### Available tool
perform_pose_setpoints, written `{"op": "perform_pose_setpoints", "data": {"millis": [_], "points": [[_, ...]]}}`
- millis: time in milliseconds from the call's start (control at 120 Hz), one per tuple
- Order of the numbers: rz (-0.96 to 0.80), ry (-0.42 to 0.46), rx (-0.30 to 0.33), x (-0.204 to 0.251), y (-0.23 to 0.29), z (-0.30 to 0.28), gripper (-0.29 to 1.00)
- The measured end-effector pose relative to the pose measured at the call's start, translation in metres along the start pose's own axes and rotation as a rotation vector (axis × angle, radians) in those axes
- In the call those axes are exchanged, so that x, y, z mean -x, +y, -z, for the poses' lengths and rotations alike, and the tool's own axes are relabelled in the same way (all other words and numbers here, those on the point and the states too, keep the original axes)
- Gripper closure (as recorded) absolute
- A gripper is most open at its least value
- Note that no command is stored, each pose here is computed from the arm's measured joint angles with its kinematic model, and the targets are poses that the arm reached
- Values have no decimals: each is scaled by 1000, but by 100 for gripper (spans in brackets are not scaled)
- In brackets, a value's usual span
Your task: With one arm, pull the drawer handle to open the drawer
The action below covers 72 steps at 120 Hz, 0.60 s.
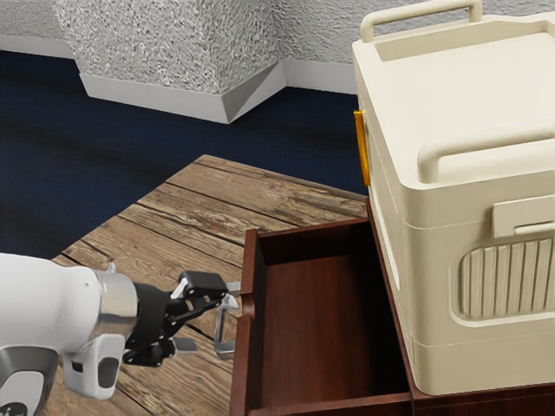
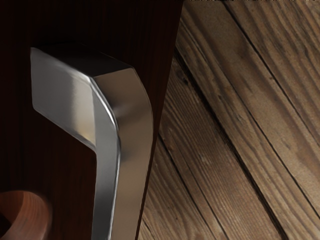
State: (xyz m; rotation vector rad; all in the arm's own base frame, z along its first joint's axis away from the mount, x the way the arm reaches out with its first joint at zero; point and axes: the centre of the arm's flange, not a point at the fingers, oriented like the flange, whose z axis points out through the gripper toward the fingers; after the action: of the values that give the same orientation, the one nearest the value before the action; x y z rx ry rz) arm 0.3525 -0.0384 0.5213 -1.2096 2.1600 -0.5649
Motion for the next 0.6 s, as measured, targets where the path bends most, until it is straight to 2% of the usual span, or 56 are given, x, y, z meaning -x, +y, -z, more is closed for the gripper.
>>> {"op": "perform_pose_setpoints", "data": {"millis": [233, 342, 417, 600], "points": [[-7, -33, -103, 12, -59, 41, 1], [17, -51, -118, 23, -91, 69, 0], [53, -58, -87, 35, -118, 82, 0], [174, -64, 84, 60, -179, 73, 0]]}}
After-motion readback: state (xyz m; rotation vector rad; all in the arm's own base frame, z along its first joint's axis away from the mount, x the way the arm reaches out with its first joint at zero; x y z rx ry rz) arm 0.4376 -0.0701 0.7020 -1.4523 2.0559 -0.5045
